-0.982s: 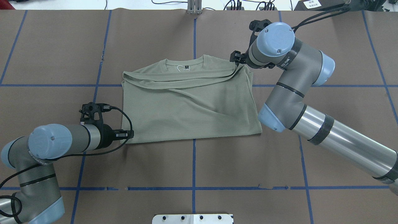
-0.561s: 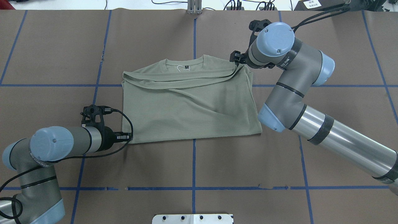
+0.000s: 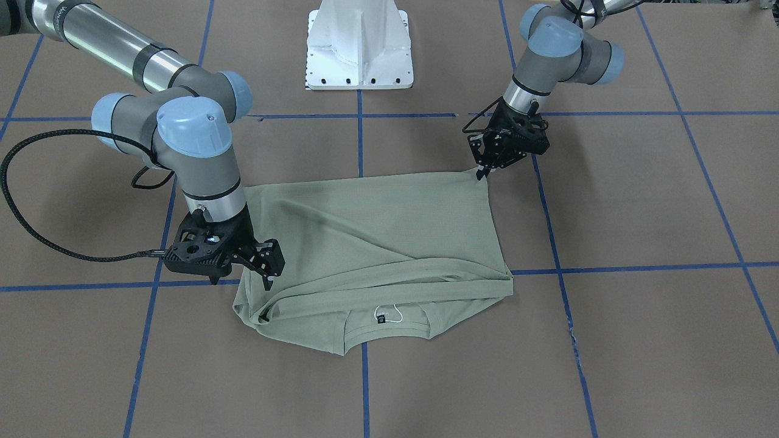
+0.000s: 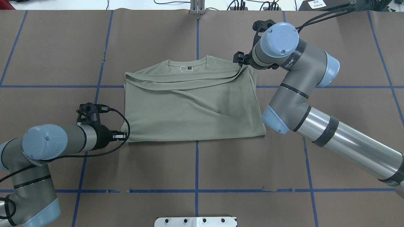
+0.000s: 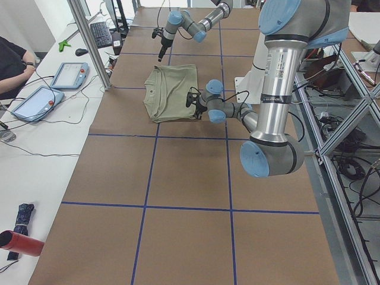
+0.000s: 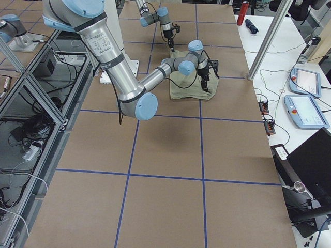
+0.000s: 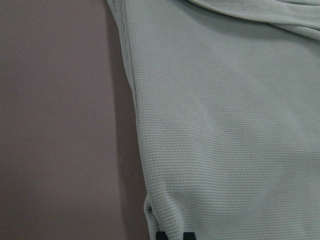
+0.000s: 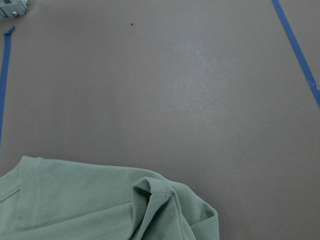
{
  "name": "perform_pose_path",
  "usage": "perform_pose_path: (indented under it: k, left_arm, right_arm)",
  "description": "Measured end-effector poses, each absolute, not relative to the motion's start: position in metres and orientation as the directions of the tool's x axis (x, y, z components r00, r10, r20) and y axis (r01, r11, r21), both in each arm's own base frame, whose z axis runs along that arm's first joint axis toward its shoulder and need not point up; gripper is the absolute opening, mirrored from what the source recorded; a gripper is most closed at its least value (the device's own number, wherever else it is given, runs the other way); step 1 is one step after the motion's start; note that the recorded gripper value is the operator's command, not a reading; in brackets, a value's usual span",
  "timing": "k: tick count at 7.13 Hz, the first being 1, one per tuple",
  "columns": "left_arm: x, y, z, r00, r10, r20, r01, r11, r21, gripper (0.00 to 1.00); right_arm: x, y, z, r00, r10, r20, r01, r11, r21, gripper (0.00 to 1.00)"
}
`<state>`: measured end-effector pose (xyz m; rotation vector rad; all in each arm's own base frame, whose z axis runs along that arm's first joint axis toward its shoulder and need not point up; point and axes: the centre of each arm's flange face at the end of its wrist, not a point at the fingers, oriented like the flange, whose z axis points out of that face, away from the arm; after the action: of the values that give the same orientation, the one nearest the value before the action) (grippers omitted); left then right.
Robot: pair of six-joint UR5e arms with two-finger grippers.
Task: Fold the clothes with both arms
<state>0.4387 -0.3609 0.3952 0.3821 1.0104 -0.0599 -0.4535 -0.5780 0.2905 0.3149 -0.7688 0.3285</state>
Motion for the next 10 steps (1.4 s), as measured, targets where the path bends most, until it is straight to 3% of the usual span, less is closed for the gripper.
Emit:
perform_pose_path:
  k: [4, 8, 9, 10]
  left_arm:
    - [0.356, -0.499, 0.421, 0.697, 0.18, -0.694, 0.268, 0.833, 0.484, 0.0]
    - [0.356, -0.713, 0.421, 0.838, 0.144, -0.526, 0.213, 0.801, 0.559, 0.0]
    - [0.339, -0.744, 0.428, 0.867, 0.171, -0.469, 0.163, 0.791, 0.59, 0.99]
    - [0.319, -0.76, 0.435, 0.883, 0.207, -0.42, 0.115, 0.774, 0.623, 1.0]
  right_arm:
    - [-0.451, -0.574, 0.28, 0.66, 0.168, 0.733, -0.405, 0.9, 0.158, 1.0]
    - [-0.453, -0.566, 0.27, 0.647, 0.158, 0.746, -0.404, 0.901, 0.16, 1.0]
    - [-0.454, -0.565, 0.269, 0.646, 0.157, 0.747, -0.404, 0.901, 0.159, 1.0]
    - [-0.455, -0.564, 0.268, 0.644, 0.155, 0.749, -0.402, 0.901, 0.159, 1.0]
